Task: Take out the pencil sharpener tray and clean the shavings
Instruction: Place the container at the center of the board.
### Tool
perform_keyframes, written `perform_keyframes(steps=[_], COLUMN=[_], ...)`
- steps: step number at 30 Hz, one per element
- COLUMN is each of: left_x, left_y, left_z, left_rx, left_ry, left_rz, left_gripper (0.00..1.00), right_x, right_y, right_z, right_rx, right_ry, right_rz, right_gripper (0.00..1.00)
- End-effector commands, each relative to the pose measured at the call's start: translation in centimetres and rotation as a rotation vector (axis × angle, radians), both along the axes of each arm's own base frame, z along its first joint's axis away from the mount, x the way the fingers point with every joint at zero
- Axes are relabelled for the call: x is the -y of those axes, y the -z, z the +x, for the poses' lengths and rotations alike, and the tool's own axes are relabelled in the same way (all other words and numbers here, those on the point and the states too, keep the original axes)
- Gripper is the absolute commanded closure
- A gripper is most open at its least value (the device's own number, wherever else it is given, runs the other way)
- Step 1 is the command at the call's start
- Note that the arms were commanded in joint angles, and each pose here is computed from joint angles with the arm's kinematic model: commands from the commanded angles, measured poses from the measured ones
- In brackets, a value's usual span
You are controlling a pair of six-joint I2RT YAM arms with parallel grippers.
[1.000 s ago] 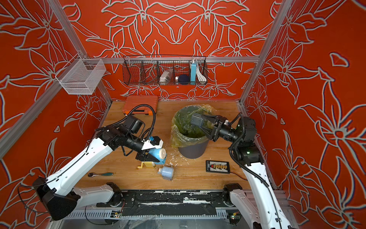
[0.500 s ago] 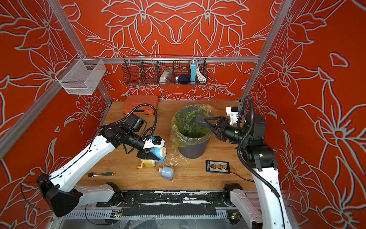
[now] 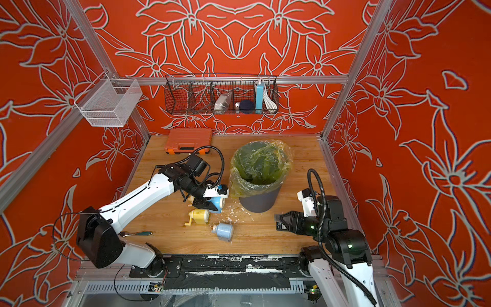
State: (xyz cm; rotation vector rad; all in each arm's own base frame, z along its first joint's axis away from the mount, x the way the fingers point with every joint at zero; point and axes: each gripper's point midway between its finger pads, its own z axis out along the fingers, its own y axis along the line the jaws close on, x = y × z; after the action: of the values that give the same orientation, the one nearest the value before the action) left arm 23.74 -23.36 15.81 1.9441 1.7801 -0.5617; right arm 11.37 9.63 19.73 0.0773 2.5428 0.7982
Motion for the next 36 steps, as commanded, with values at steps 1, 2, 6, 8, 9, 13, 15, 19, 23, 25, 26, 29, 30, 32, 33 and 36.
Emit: perform_keyframes(steps=[1,2,6,8,9,13,15,19,23,25,26,29,30,32,33,36], left_x=[0.2,0.3,0.2,0.1,0.2,0.4,0.5,0.4,0.4,0.5,0.5,0.5,0.4,0.3,0.3,0.2], left_y=[1.0,1.3,2.9,3.4,3.6,4.0,4.3,4.7,5.3,5.5,5.7,6.3,6.4,6.8,6.9,7.5], left_z=[2.2,2.7,3.9,4.2,4.3,5.0,5.2,5.7,5.4,5.4,5.3,5.2,5.2,5.0,5.0,5.0], left_rx=[0.079,0.088,0.105,0.107,0.105,0.105,0.106,0.121,0.099,0.087,0.082,0.072,0.069,0.064,0.060,0.055], left_ry=[-0.001,-0.010,-0.034,-0.044,-0.048,-0.067,-0.072,-0.088,-0.080,-0.081,-0.082,-0.082,-0.084,-0.084,-0.086,-0.089], left_rz=[0.015,0.021,0.056,0.066,0.066,0.066,0.070,0.077,0.082,0.081,0.083,0.085,0.086,0.091,0.093,0.099], left_gripper=[1.00,1.00,1.00,1.00,1.00,1.00,1.00,1.00,0.95,0.93,0.92,0.89,0.87,0.75,0.72,0.65], right_x=[1.0,1.1,1.0,0.7,0.8,0.4,-0.4,-2.4,-4.0,-5.1,-5.7,-7.4,-8.3,-10.1,-10.5,-11.4], right_y=[1.4,1.8,2.9,3.5,3.6,4.5,5.7,6.2,6.1,6.5,7.0,8.5,8.8,9.4,9.9,11.3], right_z=[-0.1,0.0,1.0,1.6,1.9,3.1,3.5,4.4,4.8,4.9,4.8,4.6,4.4,4.1,4.0,3.8], right_rx=[-0.036,-0.039,-0.035,-0.022,-0.002,0.077,0.080,0.210,0.346,0.382,0.388,0.384,0.387,0.398,0.400,0.394], right_ry=[0.076,0.085,0.082,0.066,0.070,0.113,0.116,0.096,0.108,0.089,0.073,0.027,0.001,-0.040,-0.044,-0.058], right_rz=[-0.031,-0.044,-0.102,-0.167,-0.203,-0.217,-0.221,-0.309,-0.317,-0.286,-0.281,-0.291,-0.277,-0.247,-0.250,-0.273], right_gripper=[1.00,1.00,1.00,1.00,1.00,1.00,1.00,1.00,1.00,1.00,1.00,1.00,1.00,1.00,1.00,1.00])
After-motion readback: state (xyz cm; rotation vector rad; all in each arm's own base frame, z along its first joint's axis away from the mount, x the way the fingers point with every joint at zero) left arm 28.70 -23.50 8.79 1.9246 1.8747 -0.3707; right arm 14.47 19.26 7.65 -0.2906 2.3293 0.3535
